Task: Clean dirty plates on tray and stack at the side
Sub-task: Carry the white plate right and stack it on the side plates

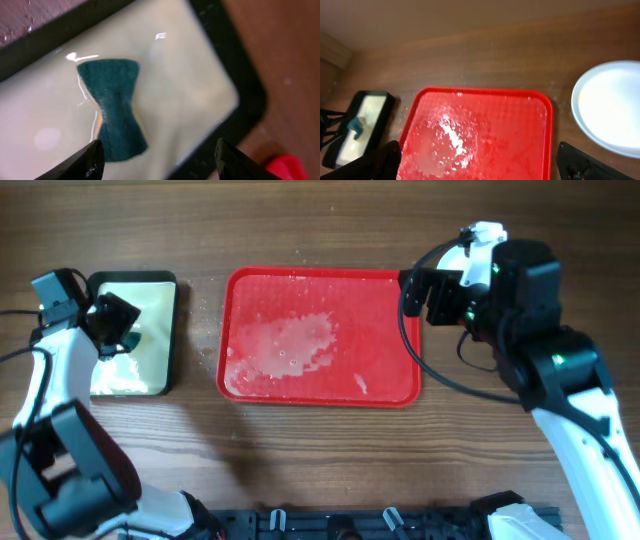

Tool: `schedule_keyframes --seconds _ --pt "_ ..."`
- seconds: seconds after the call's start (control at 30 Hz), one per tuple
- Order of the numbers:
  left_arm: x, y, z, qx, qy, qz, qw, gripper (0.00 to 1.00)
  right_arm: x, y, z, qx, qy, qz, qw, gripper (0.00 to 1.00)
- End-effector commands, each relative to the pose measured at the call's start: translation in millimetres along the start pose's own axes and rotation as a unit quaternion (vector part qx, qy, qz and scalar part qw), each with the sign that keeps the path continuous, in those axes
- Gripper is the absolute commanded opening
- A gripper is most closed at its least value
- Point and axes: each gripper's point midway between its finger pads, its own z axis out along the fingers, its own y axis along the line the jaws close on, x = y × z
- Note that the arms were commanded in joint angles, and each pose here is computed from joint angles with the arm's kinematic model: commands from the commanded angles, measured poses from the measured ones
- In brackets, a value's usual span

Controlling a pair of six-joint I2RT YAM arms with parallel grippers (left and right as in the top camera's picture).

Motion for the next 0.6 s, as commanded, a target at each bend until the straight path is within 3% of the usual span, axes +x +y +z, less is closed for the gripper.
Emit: schedule_keyframes --seconds 0.0,0.1,0.2,0.33,0.57 --pt "-24 -34 -89 0.074 -0.082 0.012 0.994 0.64 -12 4 -44 0.006 -0.05 -0.03 0.998 1.0" --pt "-9 -56 -179 0.154 -0.124 0.032 0.98 0.67 -2 4 -86 0.01 -0.066 -0.042 0.997 1.0" --pt "35 -40 -231 0.159 -0.115 0.035 0.98 1.0 19 -2 -137 0.024 -0.084 -0.06 0.994 1.0" --pt "67 -20 -243 0.138 -0.083 0.028 0.986 1.0 38 -5 -178 0.021 -0.109 -0.044 0.993 1.0" --pt "70 -17 -238 0.13 -0.07 0.025 0.989 1.0 77 -18 -176 0.045 -0.034 -0.036 0.998 1.0"
